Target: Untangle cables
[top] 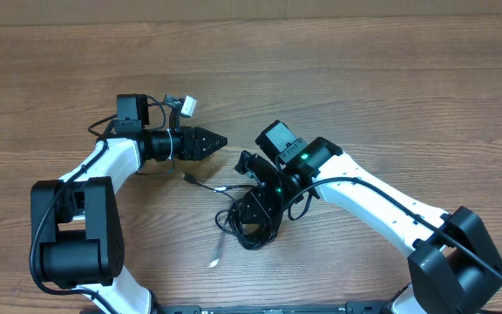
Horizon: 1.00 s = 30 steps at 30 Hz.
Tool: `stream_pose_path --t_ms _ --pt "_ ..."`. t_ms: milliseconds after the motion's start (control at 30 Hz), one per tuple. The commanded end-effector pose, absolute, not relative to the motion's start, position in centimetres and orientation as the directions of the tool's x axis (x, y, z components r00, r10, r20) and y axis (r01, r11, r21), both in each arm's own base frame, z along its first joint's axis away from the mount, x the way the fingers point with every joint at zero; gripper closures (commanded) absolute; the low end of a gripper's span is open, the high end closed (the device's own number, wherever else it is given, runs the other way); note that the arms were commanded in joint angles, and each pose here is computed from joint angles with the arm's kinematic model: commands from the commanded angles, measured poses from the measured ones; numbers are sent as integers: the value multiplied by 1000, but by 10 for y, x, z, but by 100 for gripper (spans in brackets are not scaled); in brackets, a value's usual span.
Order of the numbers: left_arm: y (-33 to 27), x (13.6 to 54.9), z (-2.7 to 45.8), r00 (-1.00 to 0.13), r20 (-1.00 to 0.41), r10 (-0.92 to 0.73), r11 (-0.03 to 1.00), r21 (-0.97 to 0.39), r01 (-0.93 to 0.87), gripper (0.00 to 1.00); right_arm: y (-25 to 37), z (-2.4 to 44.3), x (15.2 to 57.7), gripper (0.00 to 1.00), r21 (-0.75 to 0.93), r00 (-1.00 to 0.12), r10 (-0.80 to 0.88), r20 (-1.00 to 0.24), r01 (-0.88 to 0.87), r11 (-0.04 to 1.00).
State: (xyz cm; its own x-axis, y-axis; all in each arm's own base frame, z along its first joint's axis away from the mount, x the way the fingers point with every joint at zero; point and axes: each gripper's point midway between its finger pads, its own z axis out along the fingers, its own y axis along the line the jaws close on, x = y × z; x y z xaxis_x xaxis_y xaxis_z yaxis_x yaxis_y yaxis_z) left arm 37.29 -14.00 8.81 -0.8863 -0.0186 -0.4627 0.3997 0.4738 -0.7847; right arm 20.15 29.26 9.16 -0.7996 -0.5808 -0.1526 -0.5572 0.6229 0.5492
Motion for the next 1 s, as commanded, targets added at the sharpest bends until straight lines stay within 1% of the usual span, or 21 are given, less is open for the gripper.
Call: stream_pose_path --t_ms 0,100,167,233,300,367,433,500,600,700,800,867,967 --pt "-144 369 86 -897 -443 -18 451 -804 388 38 288 88 210 53 500 -806 -571 -159 -564 657" --pt "-143 369 84 -906 -422 -28 459 -811 364 40 275 79 224 52 413 -871 -477 -122 -481 773" --pt "-140 370 77 -924 -378 -48 497 -812 306 43 267 75 231 51 359 -901 -418 -112 -429 829" --pt "-139 369 71 -935 -352 -49 530 -802 275 46 263 73 235 50 335 -915 -387 -109 -401 853" --pt "-143 365 70 -943 -330 -40 531 -807 260 53 262 73 236 50 330 -923 -371 -105 -384 862" --pt "-147 360 70 -950 -311 -26 539 -805 248 58 252 70 241 50 284 -948 -305 -89 -318 905" --pt "-147 359 68 -955 -297 -13 586 -776 233 63 240 67 245 51 229 -961 -264 -84 -276 933" --pt "-145 357 68 -958 -286 0 639 -737 220 64 233 66 246 51 214 -965 -253 -76 -263 941" --pt "-144 350 80 -962 -271 28 717 -665 209 64 227 66 245 51 218 -968 -245 -49 -250 944" --pt "-146 332 94 -964 -252 82 792 -571 217 62 227 66 241 51 236 -966 -256 -32 -256 938" --pt "-153 316 98 -970 -219 104 834 -512 205 56 227 66 242 51 235 -960 -277 -39 -278 931" --pt "-158 304 94 -981 -170 97 862 -479 168 54 227 66 242 51 236 -960 -276 -42 -278 931" --pt "-162 283 82 -990 -85 116 903 -406 140 48 228 66 243 50 238 -960 -276 -47 -279 930"
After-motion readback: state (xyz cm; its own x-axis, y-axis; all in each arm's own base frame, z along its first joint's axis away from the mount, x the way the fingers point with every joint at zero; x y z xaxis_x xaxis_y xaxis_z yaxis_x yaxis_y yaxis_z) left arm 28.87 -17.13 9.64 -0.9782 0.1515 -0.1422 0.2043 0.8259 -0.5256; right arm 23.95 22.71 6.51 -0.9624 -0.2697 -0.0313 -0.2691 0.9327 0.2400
